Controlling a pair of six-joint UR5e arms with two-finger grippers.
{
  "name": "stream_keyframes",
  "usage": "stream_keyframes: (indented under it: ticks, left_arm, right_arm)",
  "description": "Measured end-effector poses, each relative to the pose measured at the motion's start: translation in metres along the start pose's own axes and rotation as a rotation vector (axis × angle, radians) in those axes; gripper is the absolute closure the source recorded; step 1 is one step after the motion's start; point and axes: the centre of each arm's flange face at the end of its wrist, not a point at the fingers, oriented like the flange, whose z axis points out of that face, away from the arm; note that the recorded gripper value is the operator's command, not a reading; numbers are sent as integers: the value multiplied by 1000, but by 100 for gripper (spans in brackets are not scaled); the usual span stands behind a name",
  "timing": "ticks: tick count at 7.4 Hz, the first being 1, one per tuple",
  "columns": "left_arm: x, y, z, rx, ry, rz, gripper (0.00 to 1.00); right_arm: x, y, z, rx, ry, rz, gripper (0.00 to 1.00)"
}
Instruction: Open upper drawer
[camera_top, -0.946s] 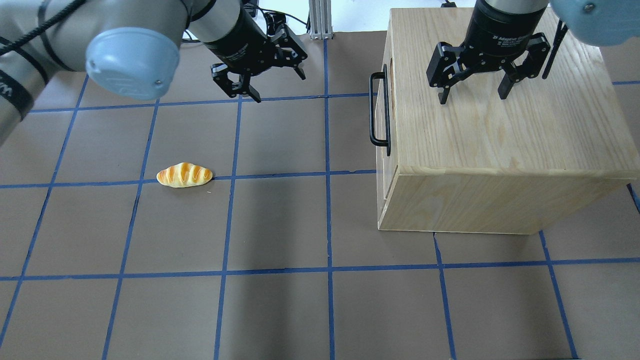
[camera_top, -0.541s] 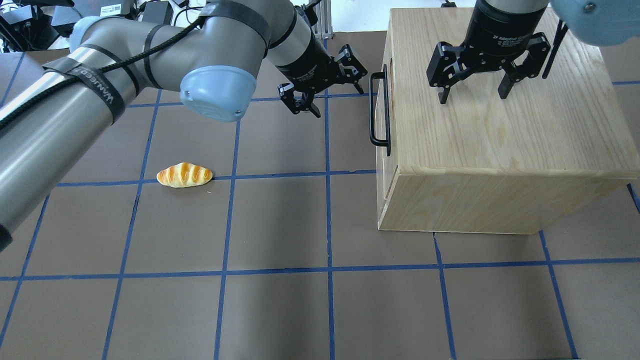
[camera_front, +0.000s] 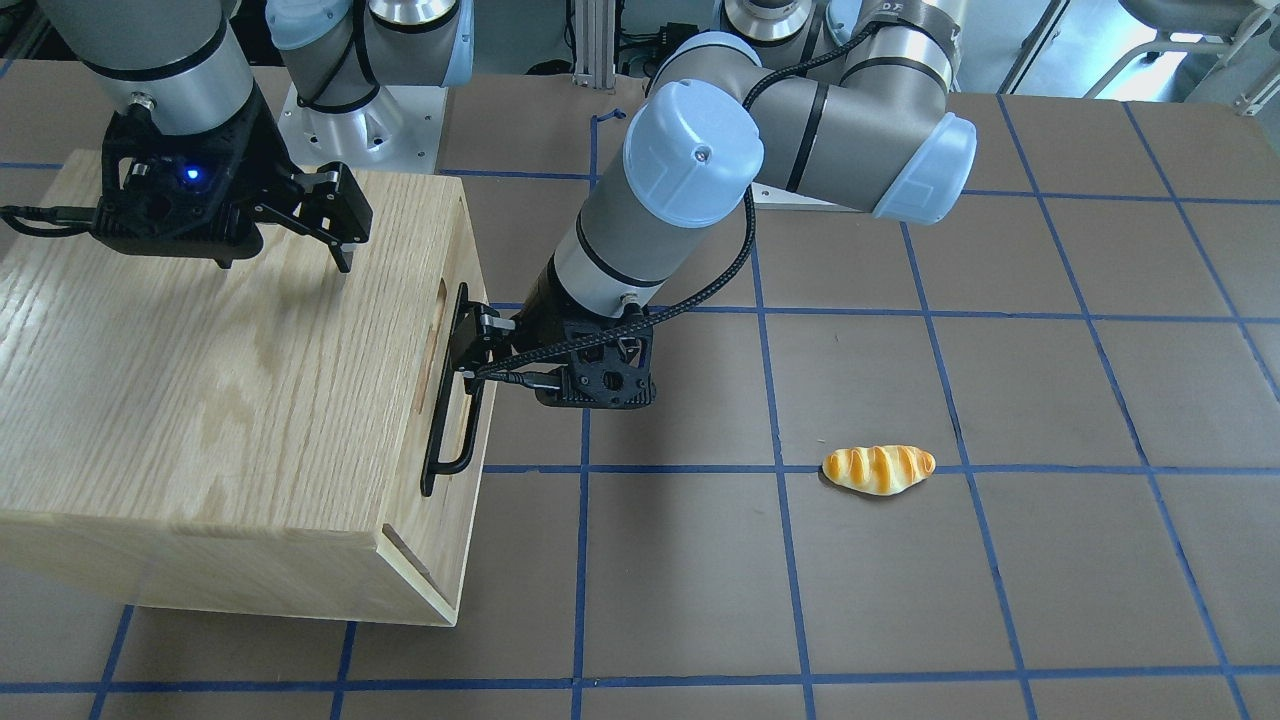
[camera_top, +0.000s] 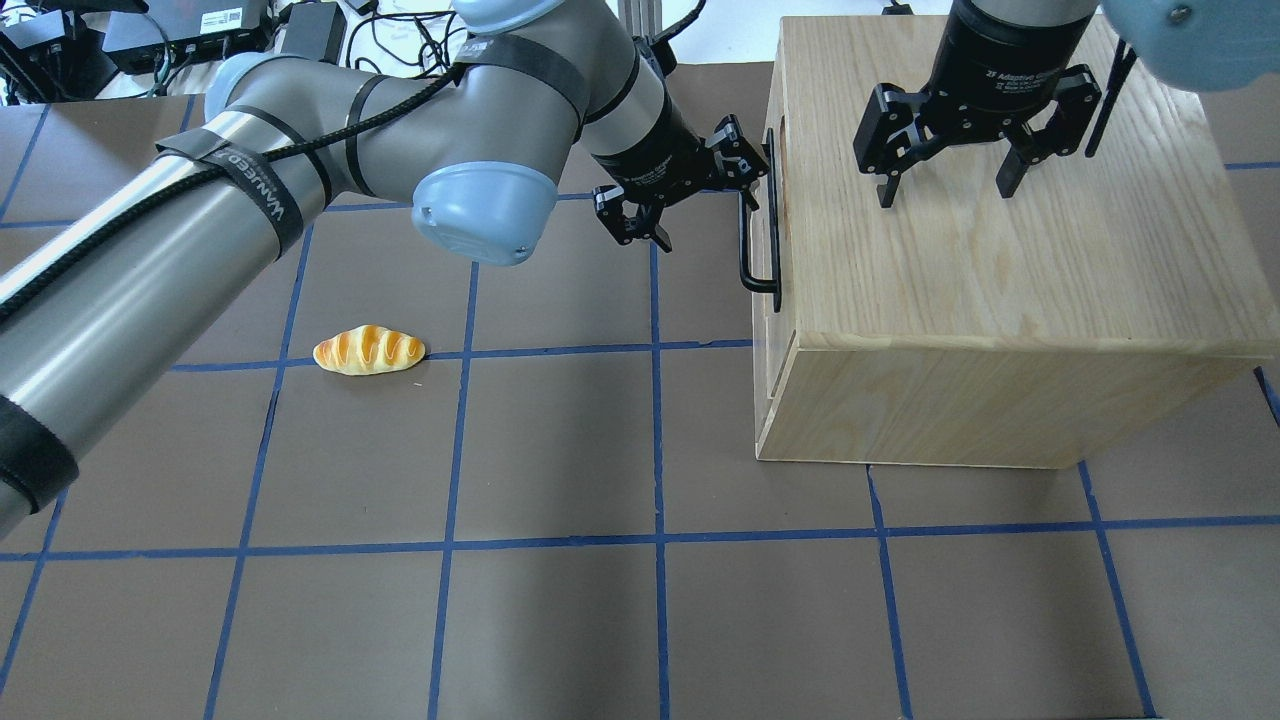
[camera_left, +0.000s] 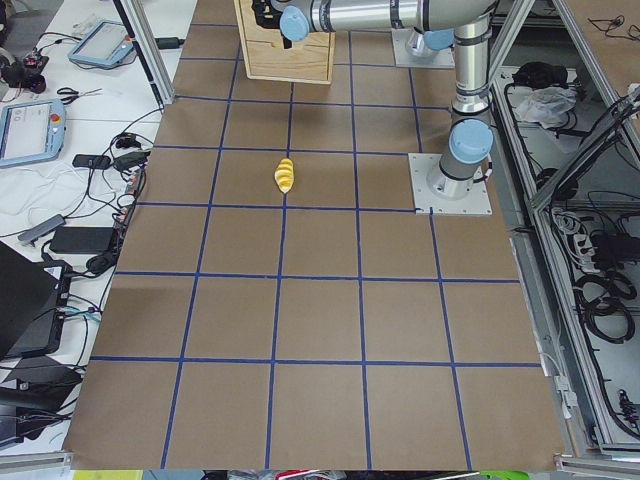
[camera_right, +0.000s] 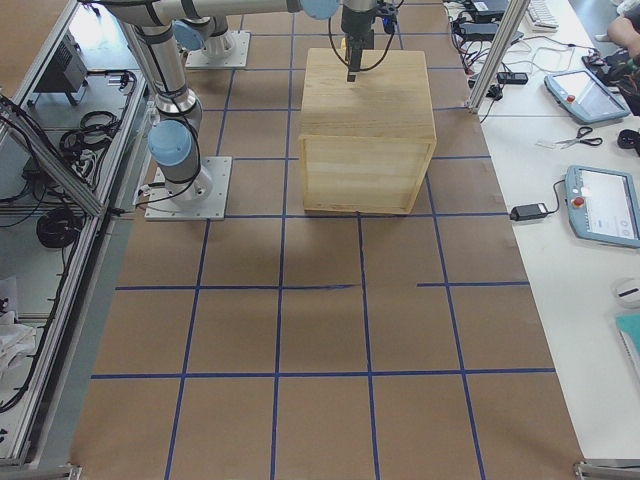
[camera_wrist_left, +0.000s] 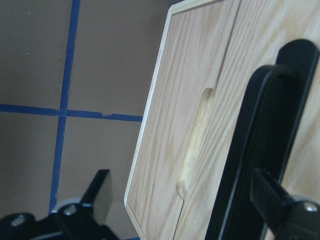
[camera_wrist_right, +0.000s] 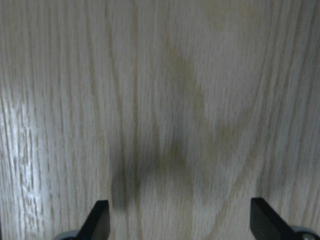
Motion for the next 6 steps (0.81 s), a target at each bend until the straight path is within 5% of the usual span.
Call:
stream_keyframes:
  ticks: [6]
  left_arm:
    - [-3,1,13,-10,-13,33,0]
  right_arm:
    - [0,0,0,0,0,0,0]
